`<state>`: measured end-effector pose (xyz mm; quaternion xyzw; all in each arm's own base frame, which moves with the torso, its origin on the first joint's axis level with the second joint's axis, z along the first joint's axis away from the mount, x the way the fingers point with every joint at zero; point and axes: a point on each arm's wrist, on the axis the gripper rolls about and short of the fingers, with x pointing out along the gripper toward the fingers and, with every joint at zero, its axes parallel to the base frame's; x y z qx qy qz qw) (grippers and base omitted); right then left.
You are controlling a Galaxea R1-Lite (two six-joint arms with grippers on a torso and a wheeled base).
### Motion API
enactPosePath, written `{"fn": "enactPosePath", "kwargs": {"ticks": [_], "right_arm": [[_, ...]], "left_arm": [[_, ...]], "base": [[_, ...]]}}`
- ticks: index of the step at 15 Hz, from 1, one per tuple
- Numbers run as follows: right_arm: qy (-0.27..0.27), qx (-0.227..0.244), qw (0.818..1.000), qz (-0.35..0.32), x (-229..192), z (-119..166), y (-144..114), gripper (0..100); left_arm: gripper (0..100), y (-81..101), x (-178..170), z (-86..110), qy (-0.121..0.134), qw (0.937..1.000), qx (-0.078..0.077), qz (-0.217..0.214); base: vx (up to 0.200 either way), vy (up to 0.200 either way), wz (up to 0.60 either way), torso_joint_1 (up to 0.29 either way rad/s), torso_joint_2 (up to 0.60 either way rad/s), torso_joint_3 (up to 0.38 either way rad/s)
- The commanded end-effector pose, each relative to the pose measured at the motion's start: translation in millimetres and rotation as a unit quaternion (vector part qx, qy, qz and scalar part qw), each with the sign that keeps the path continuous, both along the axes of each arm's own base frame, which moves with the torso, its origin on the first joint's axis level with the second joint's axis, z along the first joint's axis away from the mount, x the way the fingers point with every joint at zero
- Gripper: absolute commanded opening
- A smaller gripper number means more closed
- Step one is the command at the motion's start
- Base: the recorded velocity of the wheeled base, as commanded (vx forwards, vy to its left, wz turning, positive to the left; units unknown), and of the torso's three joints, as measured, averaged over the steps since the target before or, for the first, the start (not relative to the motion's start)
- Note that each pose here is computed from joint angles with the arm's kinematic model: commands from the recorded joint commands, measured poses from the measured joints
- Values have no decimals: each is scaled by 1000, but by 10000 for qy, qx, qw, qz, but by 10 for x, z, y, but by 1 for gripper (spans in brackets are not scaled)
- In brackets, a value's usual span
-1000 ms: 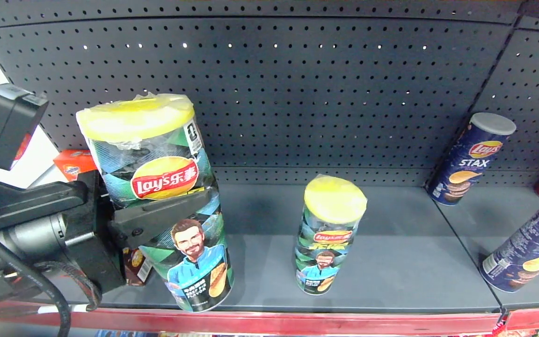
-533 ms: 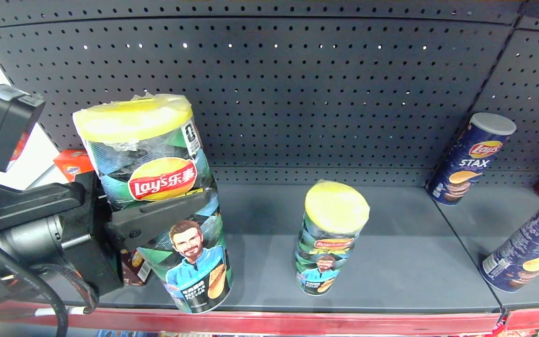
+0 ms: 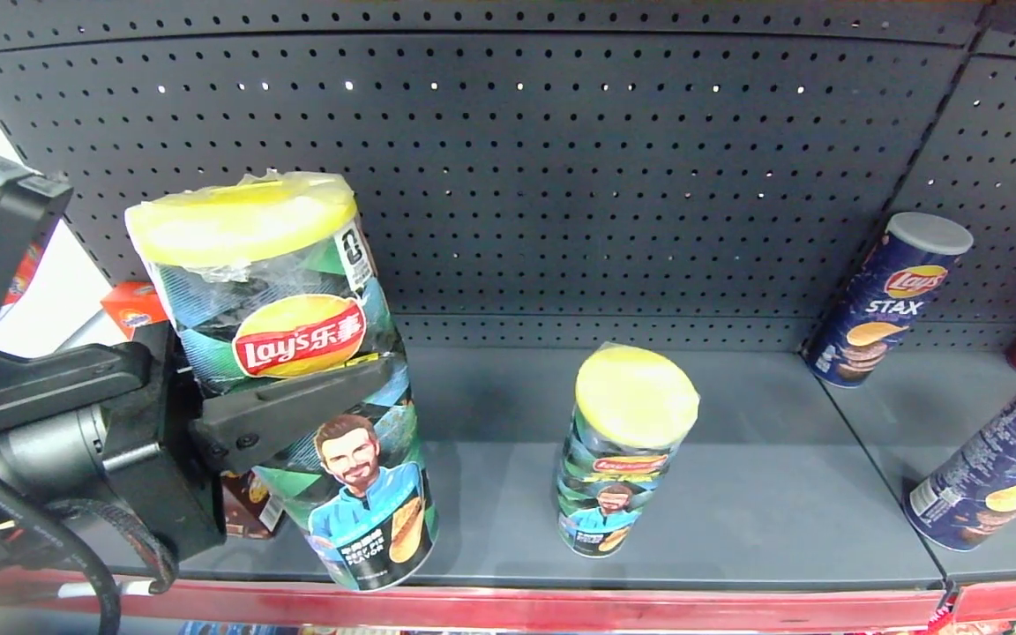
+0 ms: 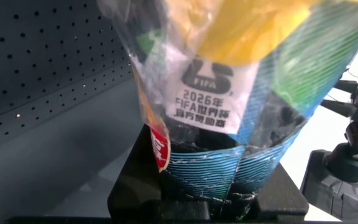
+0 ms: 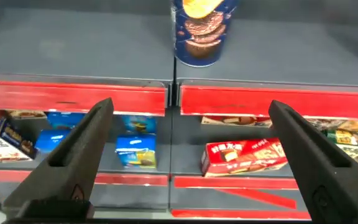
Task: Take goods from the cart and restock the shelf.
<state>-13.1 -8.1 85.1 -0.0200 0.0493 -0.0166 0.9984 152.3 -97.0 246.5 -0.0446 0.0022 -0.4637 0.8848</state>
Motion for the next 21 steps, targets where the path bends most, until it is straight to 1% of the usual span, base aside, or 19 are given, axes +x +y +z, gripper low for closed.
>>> {"fn": "enactPosePath", "kwargs": {"ticks": [1, 2, 5, 7, 8, 9, 10, 11, 12, 14, 16, 19, 21], "right_arm": [[-107, 29, 9993, -345, -17, -7, -2, 100], [-111, 21, 9971, -752, -18, -6, -20, 100], [-170, 59, 9977, -654, -14, -2, -15, 100], [-193, 231, 9976, -629, -12, -7, -13, 100], [-167, 215, 9979, -583, -12, -11, -11, 100], [-167, 166, 9993, -294, -9, -11, 1, 100], [-128, 287, 9985, 441, -5, -26, 35, 100], [60, 215, 9955, 919, -8, -70, 56, 100], [71, 148, 9954, 948, -9, -73, 57, 100], [72, 163, 9954, 939, -9, -73, 57, 100], [72, 163, 9954, 939, -9, -73, 57, 100], [72, 163, 9954, 939, -9, -73, 57, 100], [72, 163, 9954, 939, -9, -73, 57, 100]], "left_arm": [[0, 2, -3, -2, 3, 10000, 0, 1], [0, 16, -27, 4, -24, 10000, -16, 9], [0, 37, -64, -42, 23, 10000, 11, 1], [0, 45, -78, -41, 9, 10000, 3, 1], [0, 50, -88, -37, 2, 10000, -8, 1], [0, 54, -94, -32, -11, 10000, -16, 1], [0, 54, -94, -32, -11, 10000, -16, 1], [0, 52, -96, -30, -18, 10000, -20, -7], [0, 52, -96, -32, -17, 10000, -12, -6], [0, 48, -104, -38, -4, 10000, -12, -30], [0, 45, -111, -73, 43, 10000, 23, -52], [0, 17, -125, -40, 2, 9999, -7, -168], [0, 5, -109, -40, 14, 9998, 2, -198]], "base": [[0, 0, 0, 0, 0, 0], [0, 0, 0, 0, 0, 0], [0, 0, 0, 0, 0, 0], [0, 0, 0, 0, 0, 0], [0, 0, 0, 0, 0, 0], [0, 0, 0, 0, 0, 0], [0, 0, 0, 0, 0, 0], [0, 0, 0, 0, 0, 0], [0, 0, 0, 0, 0, 0], [0, 0, 0, 0, 0, 0], [0, 0, 0, 0, 0, 0], [0, 0, 0, 0, 0, 0], [0, 0, 0, 0, 0, 0]]}}
